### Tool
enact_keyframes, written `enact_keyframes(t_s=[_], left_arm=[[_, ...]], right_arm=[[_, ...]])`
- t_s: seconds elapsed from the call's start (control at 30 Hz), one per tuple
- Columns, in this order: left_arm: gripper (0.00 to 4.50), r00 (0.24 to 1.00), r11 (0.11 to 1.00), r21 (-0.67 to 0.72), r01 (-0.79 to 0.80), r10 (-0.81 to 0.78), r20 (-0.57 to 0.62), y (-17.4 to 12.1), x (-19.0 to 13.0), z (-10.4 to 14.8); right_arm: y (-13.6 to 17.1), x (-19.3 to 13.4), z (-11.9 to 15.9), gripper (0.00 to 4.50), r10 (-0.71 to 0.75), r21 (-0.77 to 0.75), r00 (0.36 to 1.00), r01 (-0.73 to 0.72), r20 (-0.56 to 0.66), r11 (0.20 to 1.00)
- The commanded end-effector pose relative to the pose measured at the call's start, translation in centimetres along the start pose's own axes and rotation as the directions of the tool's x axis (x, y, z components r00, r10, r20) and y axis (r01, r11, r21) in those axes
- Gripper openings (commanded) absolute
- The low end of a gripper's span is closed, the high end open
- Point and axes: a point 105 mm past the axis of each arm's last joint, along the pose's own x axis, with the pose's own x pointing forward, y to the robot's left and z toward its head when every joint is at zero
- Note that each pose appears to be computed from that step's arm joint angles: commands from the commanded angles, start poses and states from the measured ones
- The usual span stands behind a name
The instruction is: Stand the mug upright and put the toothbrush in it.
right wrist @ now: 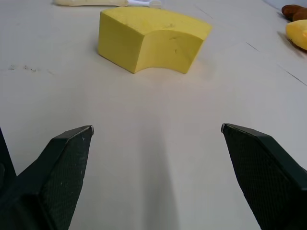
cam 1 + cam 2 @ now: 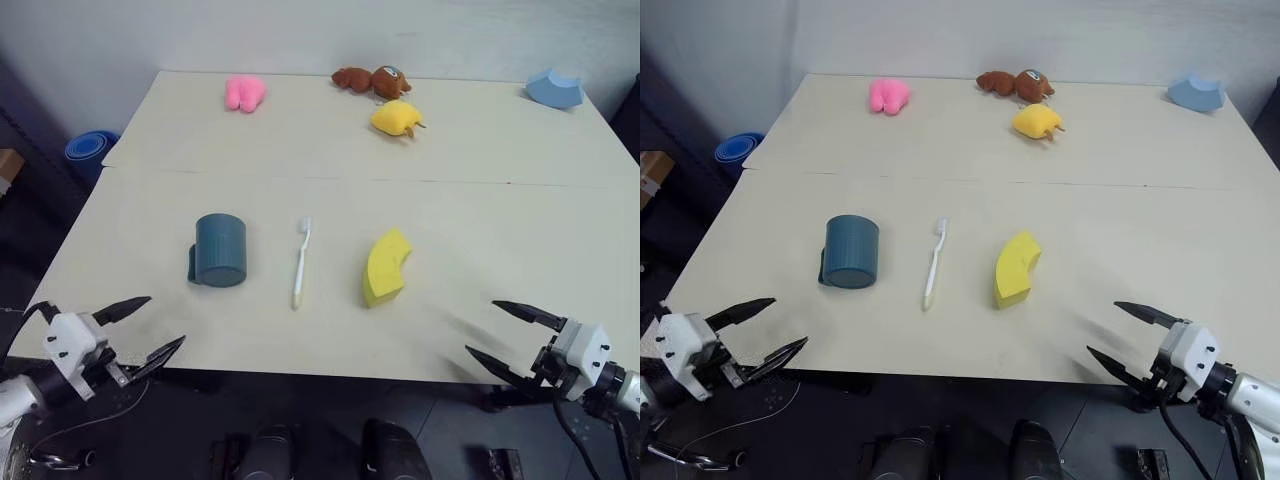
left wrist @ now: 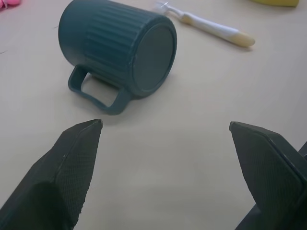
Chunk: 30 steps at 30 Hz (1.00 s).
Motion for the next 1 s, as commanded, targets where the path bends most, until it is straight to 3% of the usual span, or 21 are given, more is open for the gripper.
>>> enact_keyframes(t_s=[0.03,0.17,0.33,0.4,0.5,0.67,0.77,1.0], left_arm=[[4.50,0.999,0.999,-0.014,0.042,-0.042,-0.005,-0.6,0.3,0.5],[4.50,0.992,0.989,-0.085,0.125,-0.123,0.030,-1.7,0.9,1.0],[4.50,0.972,0.971,-0.095,0.220,-0.211,0.102,-2.8,2.7,2.6],[4.50,0.964,0.964,-0.096,0.247,-0.235,0.127,-3.1,3.4,3.1],[4.50,0.951,0.956,-0.077,0.285,-0.272,0.145,-3.6,4.2,3.8],[4.50,0.938,0.944,-0.060,0.324,-0.313,0.147,-4.2,4.6,4.1],[4.50,0.933,0.940,-0.042,0.338,-0.329,0.144,-4.3,4.8,4.2],[4.50,0.932,0.943,-0.026,0.333,-0.325,0.162,-4.3,5.1,4.7]], right_arm=[[-0.9,-0.4,1.2,4.45,-0.078,0.030,0.996,0.077,0.036,0.997],[-0.9,2.7,4.6,4.45,-0.039,0.180,0.996,0.025,0.077,0.983],[0.0,7.8,8.6,4.45,0.029,0.425,0.996,-0.061,0.081,0.903],[0.7,9.7,8.4,4.45,0.050,0.452,0.999,-0.040,-0.011,0.891],[-0.2,13.2,7.0,4.45,-0.062,0.467,0.981,0.142,-0.182,0.873],[1.5,16.3,6.2,4.45,-0.038,0.491,0.953,0.189,-0.301,0.850],[3.6,17.1,5.0,4.45,0.055,0.527,0.926,0.163,-0.373,0.834],[4.3,16.7,4.1,4.45,0.109,0.533,0.894,0.158,-0.435,0.831]])
